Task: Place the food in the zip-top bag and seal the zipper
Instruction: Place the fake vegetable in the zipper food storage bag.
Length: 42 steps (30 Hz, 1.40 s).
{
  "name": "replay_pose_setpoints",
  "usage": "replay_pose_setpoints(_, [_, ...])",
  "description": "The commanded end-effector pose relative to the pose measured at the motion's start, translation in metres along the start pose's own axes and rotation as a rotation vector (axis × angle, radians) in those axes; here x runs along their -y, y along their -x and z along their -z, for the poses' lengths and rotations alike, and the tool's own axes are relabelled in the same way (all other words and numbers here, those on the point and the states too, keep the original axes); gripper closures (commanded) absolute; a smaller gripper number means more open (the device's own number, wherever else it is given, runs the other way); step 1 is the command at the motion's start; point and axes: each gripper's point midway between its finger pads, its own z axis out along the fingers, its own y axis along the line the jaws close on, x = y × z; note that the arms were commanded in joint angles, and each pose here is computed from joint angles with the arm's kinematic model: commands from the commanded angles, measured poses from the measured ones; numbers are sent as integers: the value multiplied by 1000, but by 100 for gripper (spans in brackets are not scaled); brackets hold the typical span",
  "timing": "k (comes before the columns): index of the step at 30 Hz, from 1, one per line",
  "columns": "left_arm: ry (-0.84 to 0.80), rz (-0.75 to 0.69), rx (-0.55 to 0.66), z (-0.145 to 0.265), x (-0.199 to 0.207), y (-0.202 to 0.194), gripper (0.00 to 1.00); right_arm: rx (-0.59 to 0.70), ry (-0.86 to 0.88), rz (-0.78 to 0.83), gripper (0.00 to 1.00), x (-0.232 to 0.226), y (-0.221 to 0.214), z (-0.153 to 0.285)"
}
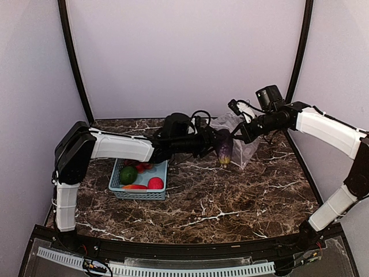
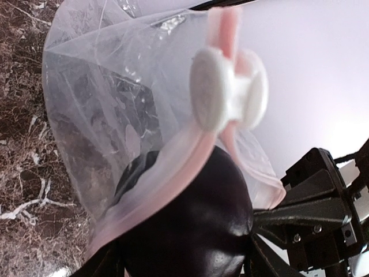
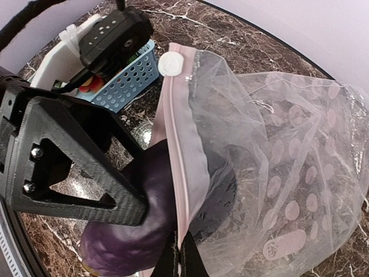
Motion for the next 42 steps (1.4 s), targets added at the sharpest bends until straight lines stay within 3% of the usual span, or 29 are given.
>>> replay_pose_setpoints(1, [-57, 15, 39, -7, 22, 19, 79, 33, 63, 0, 100, -13, 6, 1])
replay_pose_setpoints(13, [-27, 182, 203, -16, 2, 44, 73, 72, 182, -14, 100, -36, 23, 17])
replay_pose_setpoints(17, [-92, 109, 150, -23, 33, 42, 53, 89, 153, -22, 100, -28, 28, 22])
replay_pose_setpoints(22, [-42, 27, 88, -10, 52, 35, 28, 105, 76, -79, 100, 0, 29, 30])
replay_pose_setpoints(28, [-5, -149, 92, 26, 86, 28, 12, 103, 57, -144, 100, 21, 22, 28])
replay_pose_setpoints(32, [-8, -164, 61, 35, 88, 19, 10, 116, 69, -146, 100, 21, 24, 26])
replay_pose_setpoints(34, [-9, -179, 54, 38, 87, 14, 15, 120, 68, -147, 100, 22, 26, 27])
replay_pose_setpoints(42, [302, -201, 115, 53, 20, -10, 25, 133, 112, -147, 100, 16, 27, 25])
